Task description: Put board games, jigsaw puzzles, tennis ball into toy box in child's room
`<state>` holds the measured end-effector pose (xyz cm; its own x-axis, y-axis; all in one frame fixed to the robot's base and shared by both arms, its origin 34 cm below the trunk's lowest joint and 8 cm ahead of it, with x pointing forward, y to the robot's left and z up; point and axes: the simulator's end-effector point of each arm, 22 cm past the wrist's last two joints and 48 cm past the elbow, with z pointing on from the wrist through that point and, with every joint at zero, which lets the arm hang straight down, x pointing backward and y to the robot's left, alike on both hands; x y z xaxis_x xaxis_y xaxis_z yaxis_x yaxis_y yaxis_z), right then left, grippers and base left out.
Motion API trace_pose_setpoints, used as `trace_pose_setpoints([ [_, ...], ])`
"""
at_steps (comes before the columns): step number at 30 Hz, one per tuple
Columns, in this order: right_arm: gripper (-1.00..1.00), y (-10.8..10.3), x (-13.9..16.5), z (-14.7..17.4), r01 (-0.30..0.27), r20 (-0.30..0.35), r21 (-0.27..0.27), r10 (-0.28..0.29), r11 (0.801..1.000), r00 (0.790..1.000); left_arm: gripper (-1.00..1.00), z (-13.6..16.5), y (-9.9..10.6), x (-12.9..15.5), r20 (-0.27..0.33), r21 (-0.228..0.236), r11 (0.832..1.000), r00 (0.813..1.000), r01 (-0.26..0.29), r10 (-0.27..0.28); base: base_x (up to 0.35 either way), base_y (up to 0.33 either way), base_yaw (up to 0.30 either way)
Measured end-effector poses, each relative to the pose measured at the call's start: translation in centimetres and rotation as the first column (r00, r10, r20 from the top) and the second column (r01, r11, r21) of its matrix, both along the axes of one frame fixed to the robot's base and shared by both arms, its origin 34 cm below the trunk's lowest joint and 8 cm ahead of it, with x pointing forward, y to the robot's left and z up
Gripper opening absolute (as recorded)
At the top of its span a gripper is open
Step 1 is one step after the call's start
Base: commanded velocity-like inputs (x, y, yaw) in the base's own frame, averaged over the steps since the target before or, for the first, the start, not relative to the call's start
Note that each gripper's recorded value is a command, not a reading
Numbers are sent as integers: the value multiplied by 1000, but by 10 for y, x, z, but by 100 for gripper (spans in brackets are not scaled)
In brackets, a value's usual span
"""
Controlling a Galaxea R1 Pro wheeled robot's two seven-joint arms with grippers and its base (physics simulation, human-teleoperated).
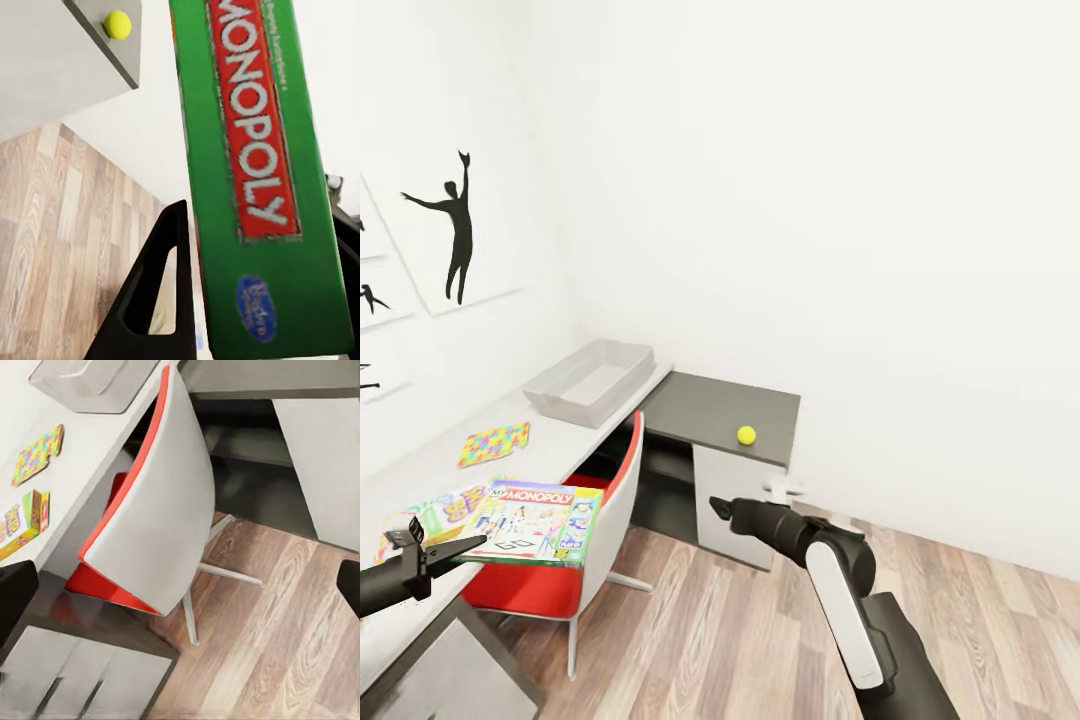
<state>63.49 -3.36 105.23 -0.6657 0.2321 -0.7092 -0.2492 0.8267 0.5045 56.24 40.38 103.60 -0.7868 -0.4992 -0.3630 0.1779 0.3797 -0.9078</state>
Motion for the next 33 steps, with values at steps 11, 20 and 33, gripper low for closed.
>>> trace_pose_setpoints([
  [11, 100, 2, -8, -5, -32, -38, -13, 31, 999, 999, -100, 0, 0, 1, 3, 0, 1000, 1000, 0, 0, 172, 0, 5],
  [20, 100, -2, -6, -5, -21, -40, -8, 21, 1000, 999, -100, 0, 0, 1, 3, -1, 1000, 1000, -1, 1, 9, 0, 0],
  [33, 100, -1, -7, -4, -20, -38, -6, 20, 1000, 999, -100, 0, 0, 0, 2, -2, 1000, 1000, 0, 0, 146, -43, 0],
])
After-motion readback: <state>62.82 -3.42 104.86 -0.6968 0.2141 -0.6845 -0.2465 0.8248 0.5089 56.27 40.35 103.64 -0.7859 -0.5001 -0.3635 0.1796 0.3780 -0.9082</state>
